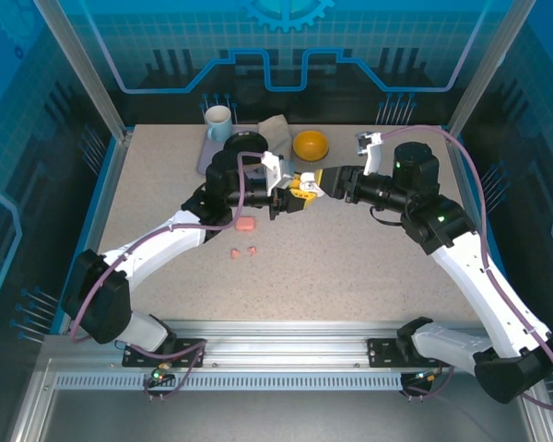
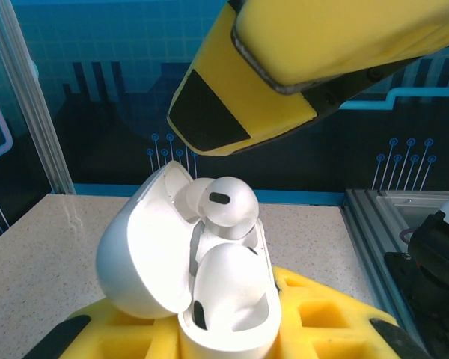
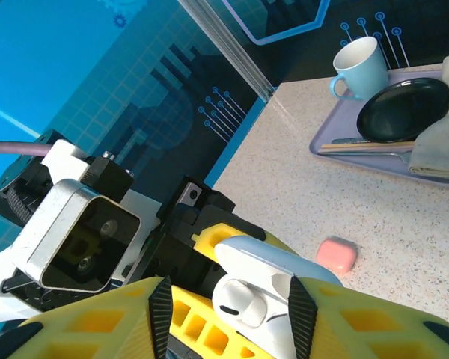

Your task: Insert the wireless bluetooth earbuds into the charging case

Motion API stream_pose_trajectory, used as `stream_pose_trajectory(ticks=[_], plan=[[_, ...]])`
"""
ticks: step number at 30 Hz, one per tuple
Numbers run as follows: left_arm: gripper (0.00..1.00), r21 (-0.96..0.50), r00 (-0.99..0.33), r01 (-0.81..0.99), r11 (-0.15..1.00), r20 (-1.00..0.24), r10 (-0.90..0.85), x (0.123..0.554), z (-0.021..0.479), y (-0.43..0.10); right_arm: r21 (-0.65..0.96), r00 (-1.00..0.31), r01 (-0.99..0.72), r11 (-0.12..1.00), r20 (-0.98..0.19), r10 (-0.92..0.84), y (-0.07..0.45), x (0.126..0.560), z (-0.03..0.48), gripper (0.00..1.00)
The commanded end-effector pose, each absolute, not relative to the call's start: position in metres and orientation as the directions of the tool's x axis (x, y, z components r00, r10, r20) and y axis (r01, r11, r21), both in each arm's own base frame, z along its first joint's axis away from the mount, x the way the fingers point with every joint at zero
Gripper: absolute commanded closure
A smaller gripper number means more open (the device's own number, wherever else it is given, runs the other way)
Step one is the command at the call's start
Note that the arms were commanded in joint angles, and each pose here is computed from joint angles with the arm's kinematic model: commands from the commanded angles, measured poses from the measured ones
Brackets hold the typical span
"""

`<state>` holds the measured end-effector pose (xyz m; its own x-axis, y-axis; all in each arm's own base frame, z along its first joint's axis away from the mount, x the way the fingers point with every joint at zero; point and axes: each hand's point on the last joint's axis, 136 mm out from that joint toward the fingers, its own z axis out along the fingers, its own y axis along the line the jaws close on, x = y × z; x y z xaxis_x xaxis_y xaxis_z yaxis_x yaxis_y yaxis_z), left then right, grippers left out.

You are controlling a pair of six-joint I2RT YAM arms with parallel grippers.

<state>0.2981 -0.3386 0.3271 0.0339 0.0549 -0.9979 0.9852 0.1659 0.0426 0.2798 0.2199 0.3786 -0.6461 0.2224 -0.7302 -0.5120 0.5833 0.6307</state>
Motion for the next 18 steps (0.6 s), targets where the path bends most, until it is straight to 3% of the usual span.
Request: stream_pose_trajectory(ticks=[1, 18], plan=[[1.0, 0.095, 0.091, 0.982, 0.161, -0.995, 0.034, 0.298, 0.347, -0.341, 0.629, -0.65, -0.525, 0.573, -0.731, 0.207, 0.222, 0.271, 0.379, 0.52], [1.0, 0.102, 0.098, 0.982, 0.162, -0.995, 0.03, 0.297, 0.351, -0.34, 0.633, -0.684, -0.494, 0.596, -0.706, 0.182, 0.224, 0.276, 0.359, 0.53]])
